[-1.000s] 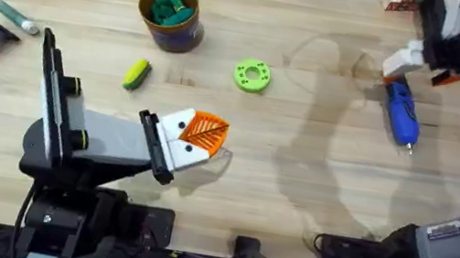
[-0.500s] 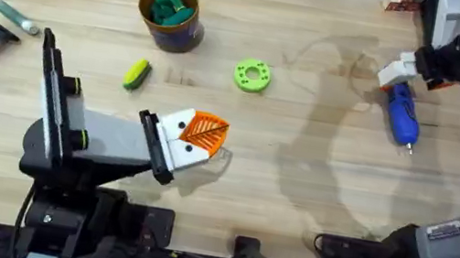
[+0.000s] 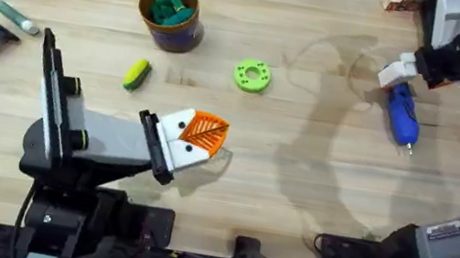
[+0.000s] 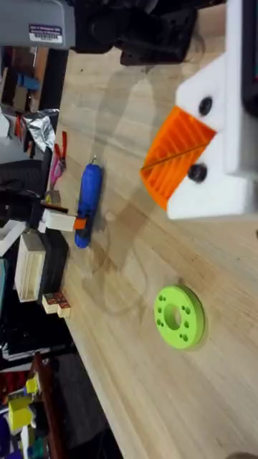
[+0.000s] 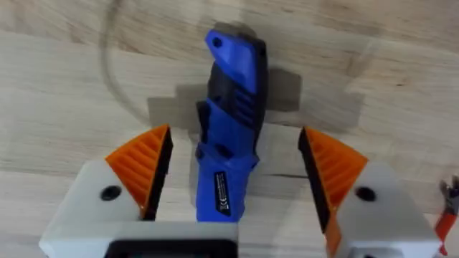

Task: Pick up the gripper from the table and insert it into the empty holder that is missing its gripper. Then pick up a screw, insert it into the mounting hole, and use the screwdriver to tighten it. Finally, clean up the table by picking up the vegetable and placing it into the bucket.

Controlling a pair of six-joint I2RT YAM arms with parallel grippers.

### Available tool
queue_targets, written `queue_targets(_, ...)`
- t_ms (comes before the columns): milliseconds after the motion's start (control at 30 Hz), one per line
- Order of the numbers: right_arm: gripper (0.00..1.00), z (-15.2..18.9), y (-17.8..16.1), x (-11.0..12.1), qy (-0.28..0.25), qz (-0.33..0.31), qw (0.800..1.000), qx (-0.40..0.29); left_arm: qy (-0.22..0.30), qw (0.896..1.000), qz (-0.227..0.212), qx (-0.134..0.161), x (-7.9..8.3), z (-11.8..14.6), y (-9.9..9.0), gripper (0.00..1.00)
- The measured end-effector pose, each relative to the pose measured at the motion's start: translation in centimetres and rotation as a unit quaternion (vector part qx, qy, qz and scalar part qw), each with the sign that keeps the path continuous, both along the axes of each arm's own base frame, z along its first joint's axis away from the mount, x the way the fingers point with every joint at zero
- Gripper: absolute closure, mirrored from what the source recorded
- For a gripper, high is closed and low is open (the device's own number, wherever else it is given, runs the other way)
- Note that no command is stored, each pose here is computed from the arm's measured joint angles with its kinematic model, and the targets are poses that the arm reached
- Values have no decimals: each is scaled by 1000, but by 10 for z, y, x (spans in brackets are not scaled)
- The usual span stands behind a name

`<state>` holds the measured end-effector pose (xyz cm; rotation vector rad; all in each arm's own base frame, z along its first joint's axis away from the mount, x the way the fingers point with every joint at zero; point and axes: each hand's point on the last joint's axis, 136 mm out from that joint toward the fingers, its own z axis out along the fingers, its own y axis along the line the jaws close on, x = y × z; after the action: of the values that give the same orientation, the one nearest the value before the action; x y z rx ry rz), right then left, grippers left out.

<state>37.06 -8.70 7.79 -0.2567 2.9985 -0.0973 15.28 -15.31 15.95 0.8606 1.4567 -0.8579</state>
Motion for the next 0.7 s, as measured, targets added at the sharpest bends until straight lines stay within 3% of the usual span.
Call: queue_targets(700,10,-29,0,7,18,-7,1000,5,0,1000,0,0,0,0,0,986)
